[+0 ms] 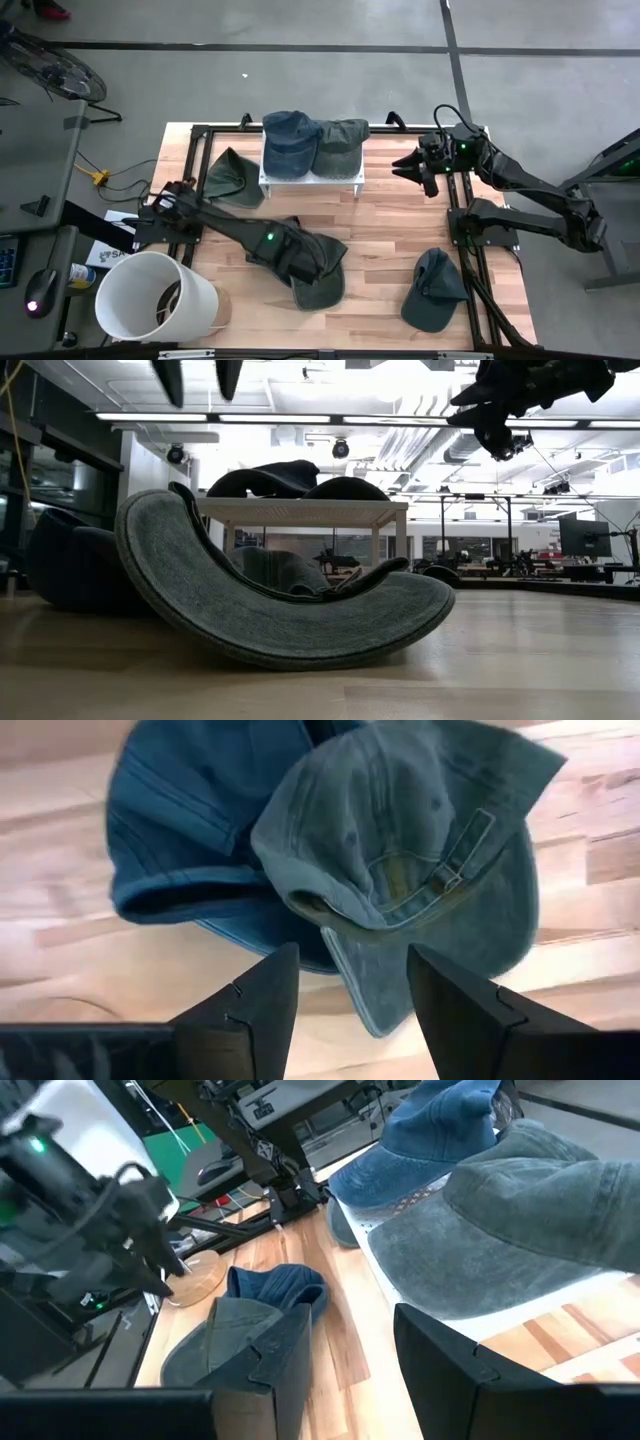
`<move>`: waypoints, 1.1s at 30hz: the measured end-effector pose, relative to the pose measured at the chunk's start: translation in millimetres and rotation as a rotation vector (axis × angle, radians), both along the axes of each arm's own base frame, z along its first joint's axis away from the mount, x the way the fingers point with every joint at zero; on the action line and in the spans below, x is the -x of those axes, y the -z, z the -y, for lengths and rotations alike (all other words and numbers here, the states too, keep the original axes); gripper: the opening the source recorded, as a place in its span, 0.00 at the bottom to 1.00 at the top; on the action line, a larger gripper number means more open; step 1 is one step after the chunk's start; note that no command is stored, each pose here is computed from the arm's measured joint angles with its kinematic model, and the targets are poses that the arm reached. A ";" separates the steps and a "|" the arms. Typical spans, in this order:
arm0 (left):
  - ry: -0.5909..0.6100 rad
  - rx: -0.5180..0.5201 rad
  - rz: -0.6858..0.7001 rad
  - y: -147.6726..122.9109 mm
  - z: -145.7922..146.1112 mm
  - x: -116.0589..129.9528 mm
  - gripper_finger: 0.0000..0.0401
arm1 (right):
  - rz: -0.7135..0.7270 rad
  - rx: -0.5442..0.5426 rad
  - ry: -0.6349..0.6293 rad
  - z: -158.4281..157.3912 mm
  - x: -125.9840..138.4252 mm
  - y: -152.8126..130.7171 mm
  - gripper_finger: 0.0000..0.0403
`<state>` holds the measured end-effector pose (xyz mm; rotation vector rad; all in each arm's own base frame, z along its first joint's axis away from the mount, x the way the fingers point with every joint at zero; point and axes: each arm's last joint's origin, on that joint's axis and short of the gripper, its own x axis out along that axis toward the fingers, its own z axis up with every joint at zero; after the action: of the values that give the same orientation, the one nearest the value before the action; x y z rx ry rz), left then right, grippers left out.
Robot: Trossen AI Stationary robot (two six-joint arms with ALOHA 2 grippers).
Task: Pick & Place hat
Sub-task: Stack the bottom gray cap on top of the other gray cap on the shelf
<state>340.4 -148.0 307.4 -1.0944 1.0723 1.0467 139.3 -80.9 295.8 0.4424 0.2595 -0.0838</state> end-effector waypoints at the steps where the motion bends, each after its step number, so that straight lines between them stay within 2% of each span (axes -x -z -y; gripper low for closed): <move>1: -0.007 -0.001 -0.007 6.3 1.7 0.4 0.46 | 0.000 -0.007 0.002 -0.4 0.6 -0.2 0.34; 5: -0.019 -0.010 -0.049 29.1 3.7 1.7 0.46 | 0.000 -0.024 0.004 -1.7 1.6 -0.5 0.34; 11: -0.043 -0.011 -0.062 47.3 3.4 2.2 0.46 | 0.002 -0.016 0.002 -1.9 1.9 -0.8 0.34; 23: -0.223 0.055 0.055 59.4 7.1 -6.9 0.46 | 0.003 0.001 -0.011 -2.1 1.9 -0.9 0.34; 27: -0.313 0.059 0.053 65.9 6.2 -5.2 0.46 | 0.003 0.005 -0.012 -2.1 1.8 -0.8 0.34; 33: -0.369 0.068 0.054 67.1 6.1 -4.8 0.46 | 0.000 0.016 -0.015 -2.1 1.9 -0.6 0.34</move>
<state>345.2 -154.1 240.2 -1.4034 0.8859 1.2680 137.4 -78.7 296.3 0.4248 0.2618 -0.0709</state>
